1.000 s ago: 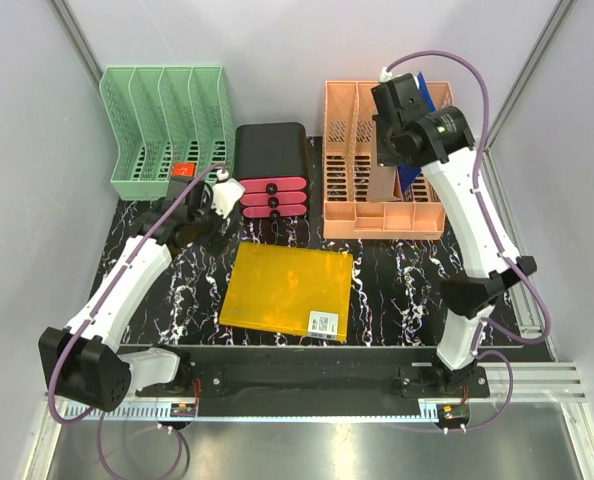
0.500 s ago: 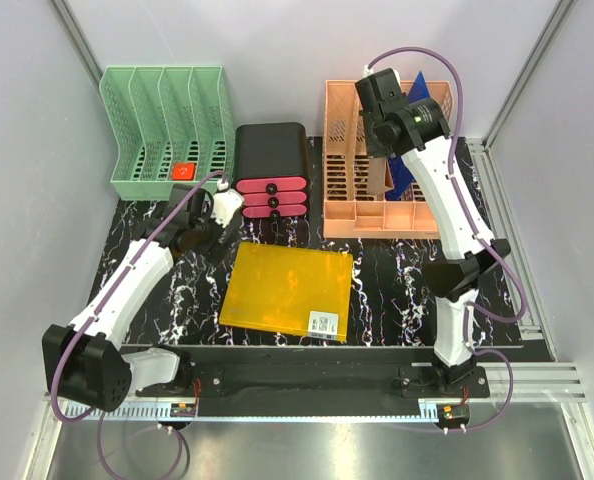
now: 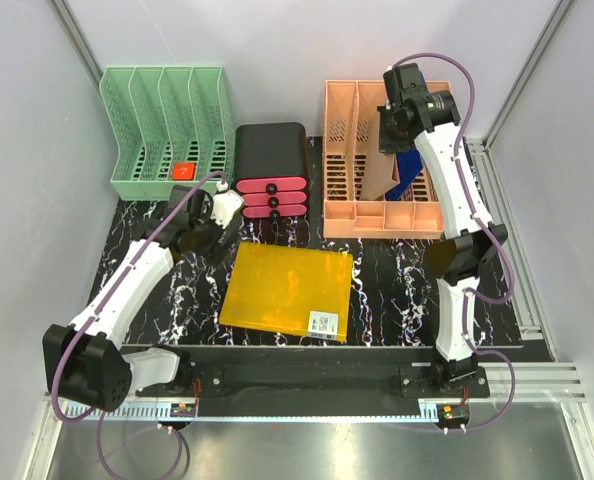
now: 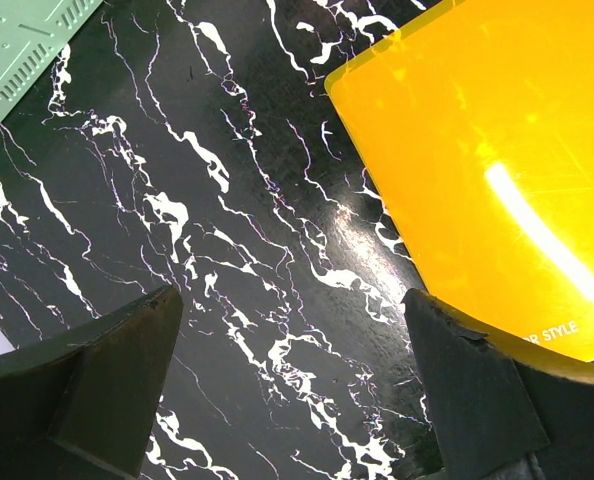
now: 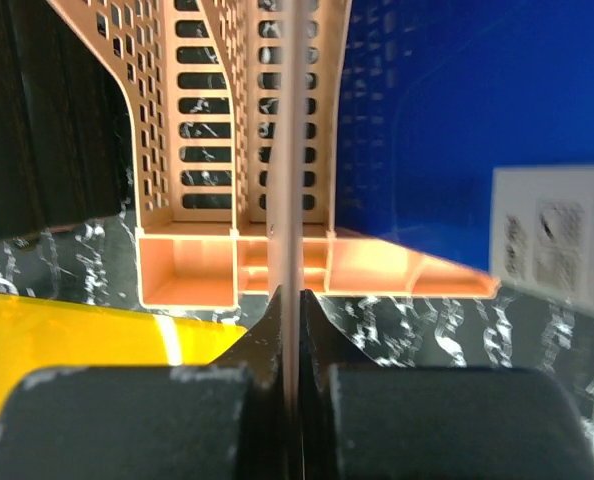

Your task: Organize the desk

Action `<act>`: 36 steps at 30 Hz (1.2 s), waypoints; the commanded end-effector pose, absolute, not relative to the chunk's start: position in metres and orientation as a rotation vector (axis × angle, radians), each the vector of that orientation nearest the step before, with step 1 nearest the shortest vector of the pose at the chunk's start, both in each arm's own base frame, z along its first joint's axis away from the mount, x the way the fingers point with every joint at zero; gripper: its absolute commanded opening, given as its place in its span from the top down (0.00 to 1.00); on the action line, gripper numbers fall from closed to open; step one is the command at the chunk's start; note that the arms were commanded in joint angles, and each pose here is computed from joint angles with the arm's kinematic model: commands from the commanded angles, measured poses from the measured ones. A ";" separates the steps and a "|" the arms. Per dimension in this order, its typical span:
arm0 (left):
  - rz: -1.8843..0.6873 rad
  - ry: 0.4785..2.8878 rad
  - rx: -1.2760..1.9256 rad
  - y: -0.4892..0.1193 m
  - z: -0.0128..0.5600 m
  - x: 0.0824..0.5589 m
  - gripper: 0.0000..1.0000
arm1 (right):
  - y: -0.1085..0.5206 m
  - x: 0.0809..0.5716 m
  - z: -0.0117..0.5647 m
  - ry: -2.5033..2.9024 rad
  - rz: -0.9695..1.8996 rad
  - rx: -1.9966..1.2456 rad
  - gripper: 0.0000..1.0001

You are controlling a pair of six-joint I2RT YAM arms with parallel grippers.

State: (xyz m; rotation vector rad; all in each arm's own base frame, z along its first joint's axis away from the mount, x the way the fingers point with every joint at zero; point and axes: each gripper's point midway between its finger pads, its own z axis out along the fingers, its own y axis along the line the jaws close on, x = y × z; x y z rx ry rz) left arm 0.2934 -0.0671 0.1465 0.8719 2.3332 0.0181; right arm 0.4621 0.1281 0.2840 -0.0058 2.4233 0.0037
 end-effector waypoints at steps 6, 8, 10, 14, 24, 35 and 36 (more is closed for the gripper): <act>-0.010 2.280 0.832 -0.072 0.159 0.296 0.01 | 0.147 0.490 0.256 2.474 0.297 0.023 1.00; -0.012 2.283 0.832 -0.071 0.157 0.295 0.01 | 0.147 0.494 0.263 2.447 0.300 0.027 0.78; -0.015 2.288 0.832 -0.072 0.156 0.295 0.01 | 0.148 0.497 0.273 2.410 0.308 0.035 0.51; -0.032 2.294 0.825 -0.073 0.154 0.293 0.01 | 0.140 0.496 0.306 2.308 0.286 0.049 0.05; -0.063 2.296 0.825 -0.078 0.153 0.292 0.01 | 0.106 0.435 0.400 2.027 0.238 0.099 0.00; -0.074 2.297 0.843 -0.079 0.150 0.291 0.01 | 0.129 0.354 0.332 1.892 0.517 0.020 0.00; -0.075 2.299 0.844 -0.079 0.149 0.291 0.01 | 0.130 0.351 0.308 1.932 0.516 0.023 0.00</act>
